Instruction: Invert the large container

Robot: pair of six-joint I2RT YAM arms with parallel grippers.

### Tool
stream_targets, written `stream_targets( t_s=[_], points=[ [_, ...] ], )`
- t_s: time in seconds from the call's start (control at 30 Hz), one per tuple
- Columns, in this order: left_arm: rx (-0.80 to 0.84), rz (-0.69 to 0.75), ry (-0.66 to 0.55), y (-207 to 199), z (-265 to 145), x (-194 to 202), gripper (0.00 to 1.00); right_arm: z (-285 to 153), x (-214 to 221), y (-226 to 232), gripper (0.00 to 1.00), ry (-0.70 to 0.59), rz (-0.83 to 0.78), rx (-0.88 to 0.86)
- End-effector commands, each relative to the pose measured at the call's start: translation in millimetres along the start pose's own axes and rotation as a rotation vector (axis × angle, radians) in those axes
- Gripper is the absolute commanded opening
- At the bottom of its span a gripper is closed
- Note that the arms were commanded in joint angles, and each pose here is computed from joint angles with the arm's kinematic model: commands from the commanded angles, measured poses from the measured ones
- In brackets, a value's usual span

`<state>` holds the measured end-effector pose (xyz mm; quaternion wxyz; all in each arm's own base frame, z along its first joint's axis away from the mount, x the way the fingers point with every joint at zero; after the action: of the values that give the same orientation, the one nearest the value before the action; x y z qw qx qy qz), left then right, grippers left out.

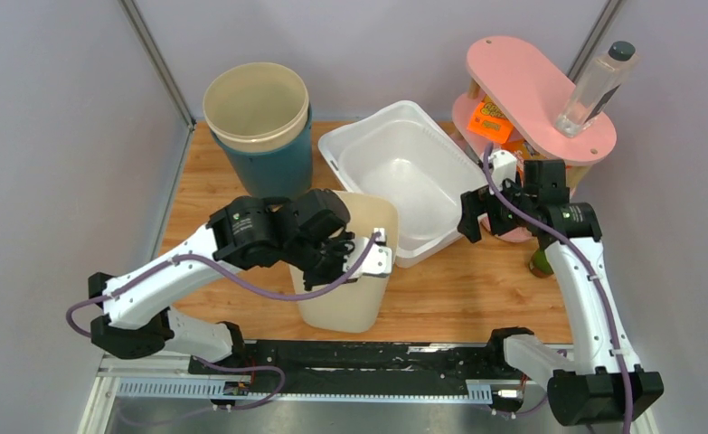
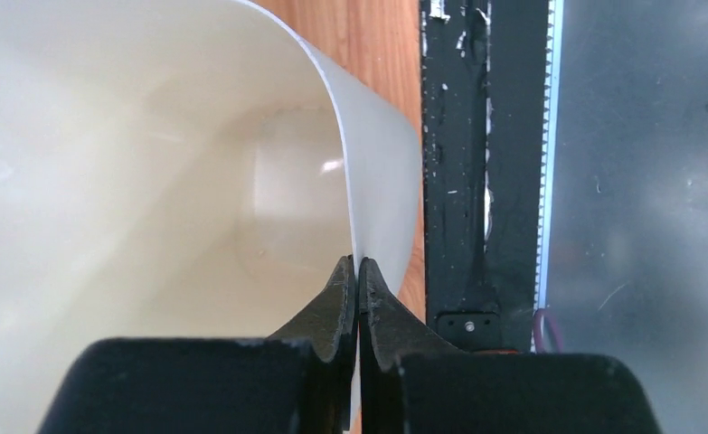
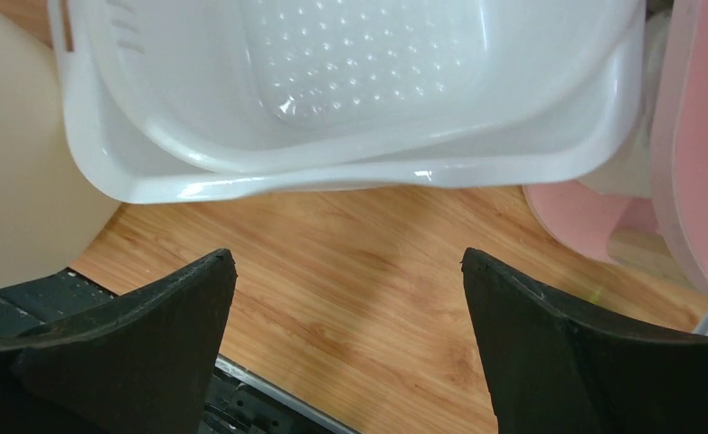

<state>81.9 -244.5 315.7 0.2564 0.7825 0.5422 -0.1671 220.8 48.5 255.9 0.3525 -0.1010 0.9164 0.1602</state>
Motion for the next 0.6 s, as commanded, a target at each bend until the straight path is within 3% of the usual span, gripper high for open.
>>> stream_targets(
  t_s=[0.0, 0.2, 0.43, 0.57],
  points=[
    [-0.205, -0.043, -0.082, 37, -41, 7, 0.00, -4, -45, 26, 1.00, -0.115, -0.047, -0.156],
    [-0.260, -0.340, -0.199, 49, -58, 37, 0.00, 11, -69, 37, 1.00, -0.090, -0.075, -0.201],
    [-0.184, -0.786, -0.496, 54, -61, 66, 0.00, 27, -77, 74, 1.00, -0.047, -0.215, -0.289],
    [-0.178, -0.917, -0.607, 60, -65, 76, 0.00, 36, -74, 105, 1.00, -0.006, -0.270, -0.393]
  ],
)
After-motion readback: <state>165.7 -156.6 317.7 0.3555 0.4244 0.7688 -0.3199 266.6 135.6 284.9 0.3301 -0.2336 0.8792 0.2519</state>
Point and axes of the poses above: each gripper's point midway between its finger pads, its own z axis out along the fingers, its own y axis along the line the jaws close on, x = y × z, the point moved 4 cm from there along -z, back along the fingers, and after that the axes turned 14 degrees about z, right-handed, at the moved point
